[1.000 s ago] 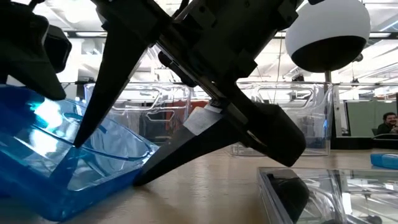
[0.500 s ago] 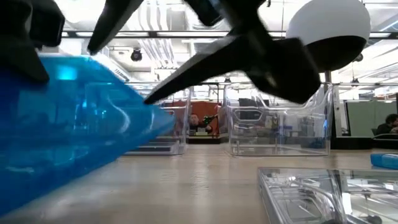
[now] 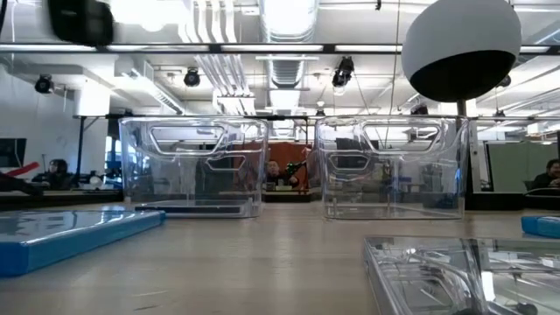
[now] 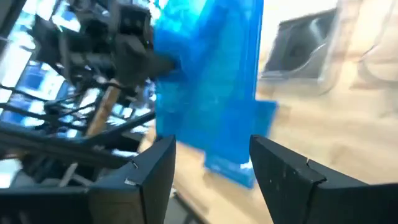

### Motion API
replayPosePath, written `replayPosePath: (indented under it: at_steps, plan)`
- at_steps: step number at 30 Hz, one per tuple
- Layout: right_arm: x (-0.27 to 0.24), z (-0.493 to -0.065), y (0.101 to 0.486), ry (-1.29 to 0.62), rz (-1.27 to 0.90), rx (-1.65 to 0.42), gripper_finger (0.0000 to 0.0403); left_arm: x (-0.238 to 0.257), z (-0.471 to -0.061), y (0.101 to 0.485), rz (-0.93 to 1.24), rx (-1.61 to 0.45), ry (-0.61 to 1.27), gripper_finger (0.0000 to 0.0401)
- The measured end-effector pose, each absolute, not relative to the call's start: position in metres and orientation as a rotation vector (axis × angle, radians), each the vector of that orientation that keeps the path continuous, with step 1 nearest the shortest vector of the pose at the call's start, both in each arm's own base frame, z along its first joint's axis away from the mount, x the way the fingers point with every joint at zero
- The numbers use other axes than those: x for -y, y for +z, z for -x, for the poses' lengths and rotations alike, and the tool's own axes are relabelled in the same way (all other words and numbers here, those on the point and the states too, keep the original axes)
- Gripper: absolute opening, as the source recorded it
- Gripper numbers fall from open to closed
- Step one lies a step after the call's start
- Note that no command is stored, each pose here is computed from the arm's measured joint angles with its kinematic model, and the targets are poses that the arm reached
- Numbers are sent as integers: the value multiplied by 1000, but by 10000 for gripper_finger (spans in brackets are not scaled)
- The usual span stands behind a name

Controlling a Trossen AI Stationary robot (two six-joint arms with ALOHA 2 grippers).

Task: Pick & place jewel cases by type
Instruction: Put the middle blue cd case into the right transparent bin, then put the left blue cd case into the right transparent bin

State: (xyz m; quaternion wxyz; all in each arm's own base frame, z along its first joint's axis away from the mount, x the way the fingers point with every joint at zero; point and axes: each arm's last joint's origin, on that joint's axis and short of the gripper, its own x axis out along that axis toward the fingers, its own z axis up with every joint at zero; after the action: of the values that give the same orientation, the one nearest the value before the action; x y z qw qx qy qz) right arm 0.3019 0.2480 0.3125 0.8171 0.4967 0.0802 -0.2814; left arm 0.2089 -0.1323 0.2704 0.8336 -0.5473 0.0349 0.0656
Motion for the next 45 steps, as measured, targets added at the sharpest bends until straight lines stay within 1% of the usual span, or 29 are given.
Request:
replayPosePath:
  at_steps: [4, 8, 11, 14, 16, 20, 23, 25, 27, 30, 34, 37, 38, 40, 43, 45]
  plan:
    - [-241, -290, 320, -639, -1058, -122, 201, 85, -245, 279, 1159, -35, 191, 5]
    - [-233, -274, 332, -673, -1158, -75, 201, 39, -282, 280, 1208, -67, 230, 6]
    - [-232, -266, 336, -678, -1156, -5, 201, 12, -304, 278, 1213, -98, 283, 12]
    - [-229, -251, 352, -651, -1133, 82, 201, -4, -326, 274, 1202, -111, 320, 21]
    - [-228, -242, 362, -629, -1124, 102, 201, -12, -344, 270, 1215, -119, 340, 29]
    - [-222, -232, 370, -611, -1087, 79, 201, -22, -383, 250, 1222, -174, 388, 52]
    - [-213, -224, 378, -605, -1103, 85, 201, -28, -404, 232, 1231, -265, 462, 70]
    - [-211, -218, 380, -601, -1077, 62, 201, -29, -415, 227, 1229, -313, 488, 82]
    - [-208, -216, 379, -602, -1046, 12, 201, -30, -423, 230, 1195, -344, 480, 95]
    - [-204, -213, 378, -617, -1041, 1, 201, -29, -426, 244, 1052, -443, 483, 111]
    - [-202, -211, 376, -630, -1024, -11, 201, -31, -414, 261, 790, -690, 572, 128]
    - [-202, -212, 375, -631, -1011, -23, 201, -29, -393, 283, 587, -902, 651, 133]
    - [-201, -213, 375, -634, -1002, -37, 201, -23, -385, 294, 525, -940, 648, 134]
    - [-198, -217, 373, -636, -976, -132, 201, -3, -364, 315, 396, -1018, 611, 134]
    - [-193, -226, 367, -632, -943, -308, 201, 36, -333, 344, 330, -987, 515, 134]
    - [-189, -236, 362, -629, -919, -411, 201, 61, -310, 356, 352, -952, 470, 134]
